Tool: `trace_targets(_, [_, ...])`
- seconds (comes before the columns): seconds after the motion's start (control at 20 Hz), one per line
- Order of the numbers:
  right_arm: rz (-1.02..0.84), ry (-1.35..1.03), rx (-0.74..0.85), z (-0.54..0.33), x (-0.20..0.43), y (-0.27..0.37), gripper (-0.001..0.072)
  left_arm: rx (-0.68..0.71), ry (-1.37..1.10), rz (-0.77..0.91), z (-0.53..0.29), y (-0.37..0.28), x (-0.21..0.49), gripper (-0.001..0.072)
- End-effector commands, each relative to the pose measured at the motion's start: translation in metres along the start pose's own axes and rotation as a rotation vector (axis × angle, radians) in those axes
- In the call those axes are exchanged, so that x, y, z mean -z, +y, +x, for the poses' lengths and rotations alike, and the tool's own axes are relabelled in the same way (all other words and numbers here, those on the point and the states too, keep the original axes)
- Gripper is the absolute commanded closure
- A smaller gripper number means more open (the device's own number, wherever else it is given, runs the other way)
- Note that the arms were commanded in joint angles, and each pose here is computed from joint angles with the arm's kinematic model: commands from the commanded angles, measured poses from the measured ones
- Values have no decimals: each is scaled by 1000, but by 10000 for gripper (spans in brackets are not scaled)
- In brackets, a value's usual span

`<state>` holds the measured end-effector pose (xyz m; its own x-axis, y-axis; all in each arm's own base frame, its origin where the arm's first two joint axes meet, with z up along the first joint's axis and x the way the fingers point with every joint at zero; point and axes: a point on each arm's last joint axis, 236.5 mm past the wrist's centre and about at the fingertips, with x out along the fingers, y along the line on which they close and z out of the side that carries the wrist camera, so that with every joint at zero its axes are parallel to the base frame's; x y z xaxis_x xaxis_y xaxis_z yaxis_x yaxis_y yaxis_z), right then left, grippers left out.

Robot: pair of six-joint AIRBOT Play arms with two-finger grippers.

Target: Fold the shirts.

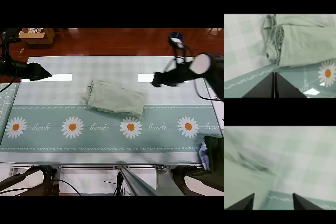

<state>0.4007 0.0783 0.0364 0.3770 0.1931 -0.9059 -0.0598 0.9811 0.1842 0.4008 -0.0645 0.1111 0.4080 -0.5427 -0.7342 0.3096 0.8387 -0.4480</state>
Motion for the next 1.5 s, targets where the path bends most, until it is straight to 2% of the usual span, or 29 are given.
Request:
trace_targets(0.0, [259,158,-137,7,58,-32,123,0,0,0,0,0,0,566])
trace_targets(0.05, [325,118,-237,21,56,-16,123,0,1,0,0,0,0,481])
trace_targets(0.1, [373,88,-305,33,54,-3,123,1,3,0,0,0,1,436])
trace_targets(0.5, [531,110,-520,125,66,96,127,28,56,-37,0,-7,13,437])
trace_targets(0.55, [557,116,-531,131,67,105,159,28,56,-38,0,-7,13,437])
trace_targets(0.6, [553,116,-542,132,67,111,330,28,56,-53,0,-7,13,438])
trace_targets(0.65, [525,108,-559,128,62,114,566,28,56,-61,0,-7,13,438])
trace_targets(0.7, [478,103,-598,116,54,119,673,28,57,-61,0,-7,13,438])
trace_targets(0.9, [288,-73,-693,19,-12,112,674,28,56,-60,0,-7,13,442])
trace_targets(1.05, [281,-250,-572,-76,-51,63,675,28,56,-60,0,-7,13,443])
trace_targets(1.15, [300,-309,-460,-134,-48,27,676,31,56,-90,0,-8,13,445])
trace_targets(1.3, [367,-355,-266,-201,-15,-30,676,87,29,-118,0,-21,6,446])
trace_targets(1.45, [472,-307,-2,-236,44,-93,676,97,23,-97,-1,-23,5,445])
